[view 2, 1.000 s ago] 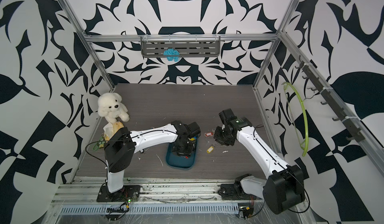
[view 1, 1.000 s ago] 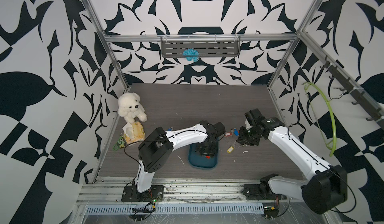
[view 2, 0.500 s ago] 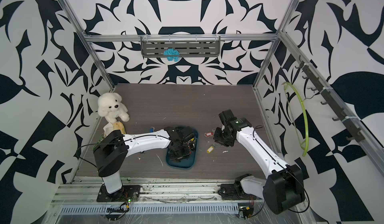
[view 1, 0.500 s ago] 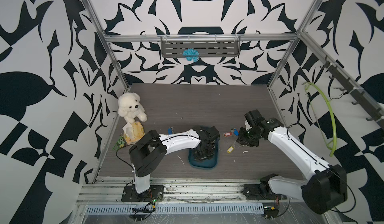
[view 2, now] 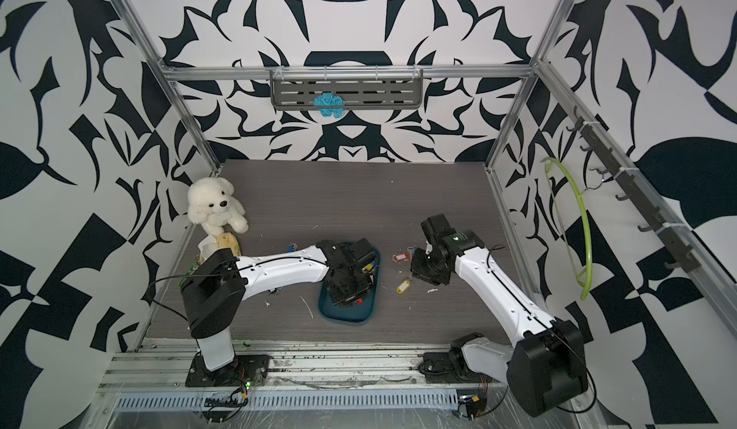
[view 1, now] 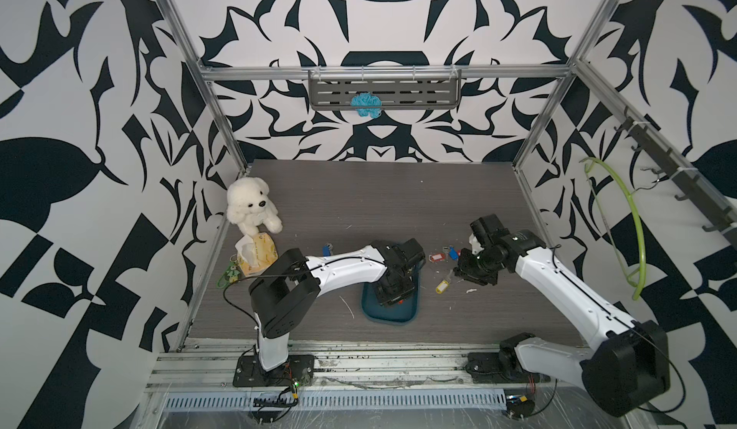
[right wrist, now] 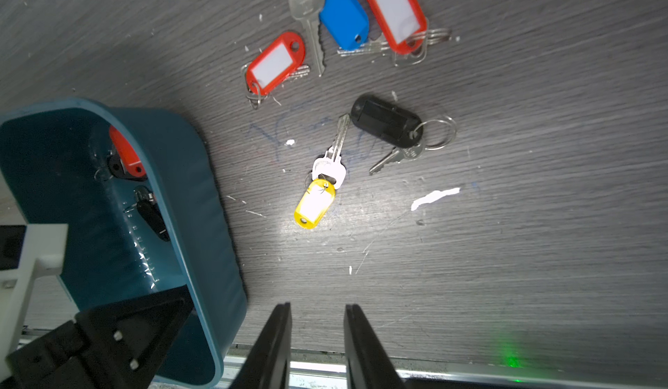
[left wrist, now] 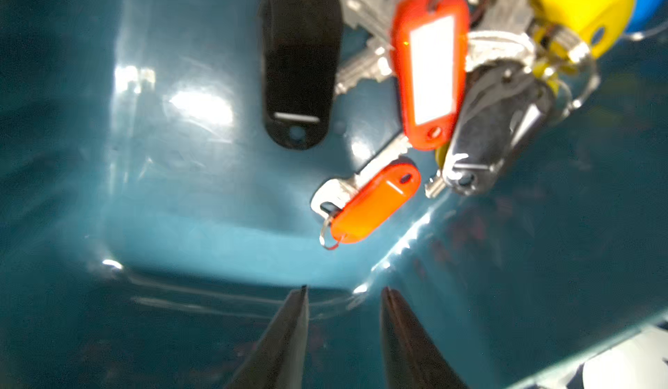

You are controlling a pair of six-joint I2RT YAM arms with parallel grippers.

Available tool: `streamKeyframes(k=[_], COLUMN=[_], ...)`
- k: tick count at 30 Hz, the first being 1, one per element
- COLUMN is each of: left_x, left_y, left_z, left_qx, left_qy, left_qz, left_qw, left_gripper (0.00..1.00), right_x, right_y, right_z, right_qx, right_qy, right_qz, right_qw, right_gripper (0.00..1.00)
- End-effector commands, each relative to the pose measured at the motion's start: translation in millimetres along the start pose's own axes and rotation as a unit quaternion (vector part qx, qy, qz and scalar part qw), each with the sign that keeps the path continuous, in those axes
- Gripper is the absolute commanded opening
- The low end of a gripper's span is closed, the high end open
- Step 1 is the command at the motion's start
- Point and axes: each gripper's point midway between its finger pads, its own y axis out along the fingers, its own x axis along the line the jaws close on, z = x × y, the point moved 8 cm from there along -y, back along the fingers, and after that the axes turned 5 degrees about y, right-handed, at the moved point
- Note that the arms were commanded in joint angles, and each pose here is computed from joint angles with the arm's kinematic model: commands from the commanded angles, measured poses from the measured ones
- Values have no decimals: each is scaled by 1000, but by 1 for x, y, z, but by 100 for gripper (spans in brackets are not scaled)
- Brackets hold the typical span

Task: Take the keys out of the storage box
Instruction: Pick up the key from the storage box.

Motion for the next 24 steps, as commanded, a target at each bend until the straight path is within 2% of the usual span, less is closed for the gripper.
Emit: streamKeyframes(k=[1,9,24], left_x=[2,-2,9], left_y=[4,6,20], left_z=[-4,-9,-8], left_qx=[-6,-10,-10], left_qy=[-20,-31,-60], left_qz=[-25,-35,-43], left_qw=[999,999,997], left_gripper=[38,37,28], right_x=[0,6,4], right_y=[-4,4,7], right_z=[2,1,6], right_qx=[-2,17,20], right_qy=[-15,-25,-27], right_qz=[-13,-32,-47], right_qw=[1000,999,998], right_gripper=[30,30,29])
